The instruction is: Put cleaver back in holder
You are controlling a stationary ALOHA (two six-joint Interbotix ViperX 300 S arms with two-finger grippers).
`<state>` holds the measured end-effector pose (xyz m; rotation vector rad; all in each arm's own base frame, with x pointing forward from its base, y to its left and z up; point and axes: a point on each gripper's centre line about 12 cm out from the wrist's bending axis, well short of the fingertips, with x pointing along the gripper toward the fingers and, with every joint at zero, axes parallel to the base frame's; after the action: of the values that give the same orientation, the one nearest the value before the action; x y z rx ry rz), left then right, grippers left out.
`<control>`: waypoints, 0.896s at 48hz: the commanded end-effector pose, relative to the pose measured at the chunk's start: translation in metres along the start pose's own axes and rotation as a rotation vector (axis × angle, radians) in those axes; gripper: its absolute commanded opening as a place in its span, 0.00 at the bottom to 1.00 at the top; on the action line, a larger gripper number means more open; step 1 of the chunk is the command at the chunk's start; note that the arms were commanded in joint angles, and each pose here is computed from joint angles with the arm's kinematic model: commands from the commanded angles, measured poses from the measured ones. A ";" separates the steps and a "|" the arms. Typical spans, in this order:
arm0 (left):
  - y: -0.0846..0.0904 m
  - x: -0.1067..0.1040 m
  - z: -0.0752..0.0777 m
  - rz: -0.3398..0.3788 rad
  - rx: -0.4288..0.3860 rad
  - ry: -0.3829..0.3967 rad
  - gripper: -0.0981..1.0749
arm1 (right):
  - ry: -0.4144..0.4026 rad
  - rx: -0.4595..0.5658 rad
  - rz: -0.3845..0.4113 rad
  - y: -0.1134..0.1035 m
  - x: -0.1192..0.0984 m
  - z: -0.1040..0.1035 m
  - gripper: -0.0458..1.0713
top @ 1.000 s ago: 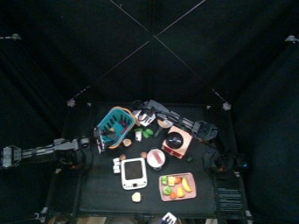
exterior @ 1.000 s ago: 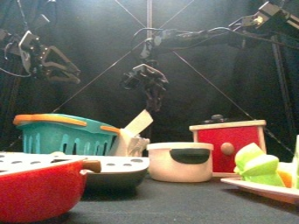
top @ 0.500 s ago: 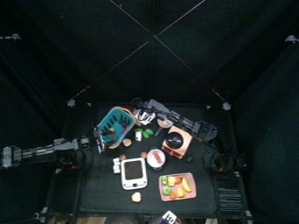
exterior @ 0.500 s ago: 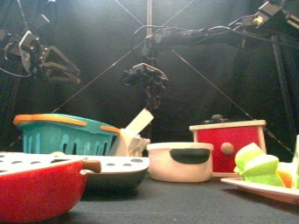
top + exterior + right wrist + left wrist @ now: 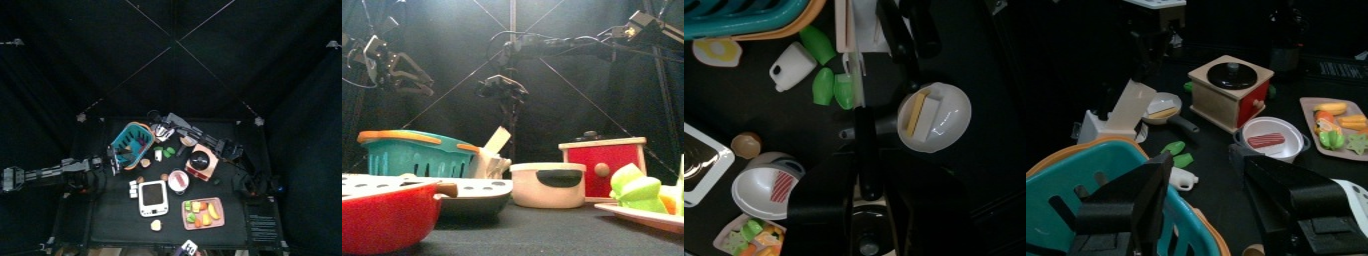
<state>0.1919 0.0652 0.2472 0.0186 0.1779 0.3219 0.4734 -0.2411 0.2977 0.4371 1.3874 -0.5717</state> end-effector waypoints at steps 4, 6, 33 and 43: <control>0.001 0.001 0.007 0.004 0.003 -0.020 0.82 | -0.088 0.003 0.019 -0.001 -0.030 0.003 0.61; 0.001 0.001 0.007 0.004 0.003 -0.018 0.82 | -0.094 0.004 0.014 -0.002 -0.031 0.004 0.63; 0.001 0.001 0.003 0.003 0.006 -0.001 0.82 | -0.113 -0.007 0.016 0.003 -0.045 0.001 0.75; 0.000 0.001 0.001 -0.004 0.020 0.018 0.82 | -0.133 -0.037 0.024 0.016 -0.067 -0.011 0.75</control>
<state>0.1907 0.0646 0.2415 0.0265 0.2135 0.3182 0.4835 -0.2273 0.3125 0.4005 1.3547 -0.5534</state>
